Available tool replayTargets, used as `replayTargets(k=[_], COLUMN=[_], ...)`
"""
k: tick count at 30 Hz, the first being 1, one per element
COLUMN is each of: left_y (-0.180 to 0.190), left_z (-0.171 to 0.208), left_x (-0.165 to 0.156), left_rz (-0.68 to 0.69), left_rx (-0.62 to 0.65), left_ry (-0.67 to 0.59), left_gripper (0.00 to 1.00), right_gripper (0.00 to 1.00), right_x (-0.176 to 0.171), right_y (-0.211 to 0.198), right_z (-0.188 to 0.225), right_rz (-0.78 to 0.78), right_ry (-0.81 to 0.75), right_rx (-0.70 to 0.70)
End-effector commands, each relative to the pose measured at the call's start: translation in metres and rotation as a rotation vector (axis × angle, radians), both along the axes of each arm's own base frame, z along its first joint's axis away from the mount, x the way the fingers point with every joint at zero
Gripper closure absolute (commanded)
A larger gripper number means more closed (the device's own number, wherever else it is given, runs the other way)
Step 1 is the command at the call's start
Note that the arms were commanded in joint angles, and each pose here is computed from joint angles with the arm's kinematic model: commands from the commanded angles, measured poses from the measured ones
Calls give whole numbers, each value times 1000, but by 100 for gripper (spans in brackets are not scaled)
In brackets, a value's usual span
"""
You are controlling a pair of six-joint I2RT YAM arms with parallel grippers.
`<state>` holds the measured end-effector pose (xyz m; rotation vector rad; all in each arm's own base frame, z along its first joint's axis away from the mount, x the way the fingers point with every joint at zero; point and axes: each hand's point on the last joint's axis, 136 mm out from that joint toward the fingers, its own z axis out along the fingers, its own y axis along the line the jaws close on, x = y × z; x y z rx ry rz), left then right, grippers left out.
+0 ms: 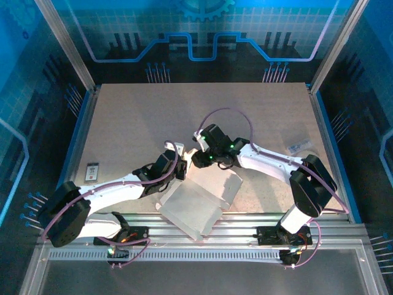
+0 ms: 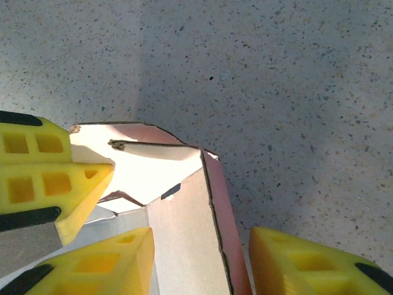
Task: Fold the paper box
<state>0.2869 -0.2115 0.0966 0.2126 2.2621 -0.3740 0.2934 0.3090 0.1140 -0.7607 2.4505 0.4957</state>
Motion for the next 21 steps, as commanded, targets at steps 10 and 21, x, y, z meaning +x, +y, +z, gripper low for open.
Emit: replayTargets(k=[10, 21], left_y=[-1, 5], left_z=[10, 30], left_x=[8, 35], left_rz=[24, 56], left_rx=[-12, -32], left_ry=[-37, -97], left_gripper=[99, 99], right_gripper=[46, 34], right_x=[8, -4], right_y=[-7, -30], right_z=[35, 115], right_rz=[-17, -60], right_ry=[-58, -127], right_rx=[-10, 78])
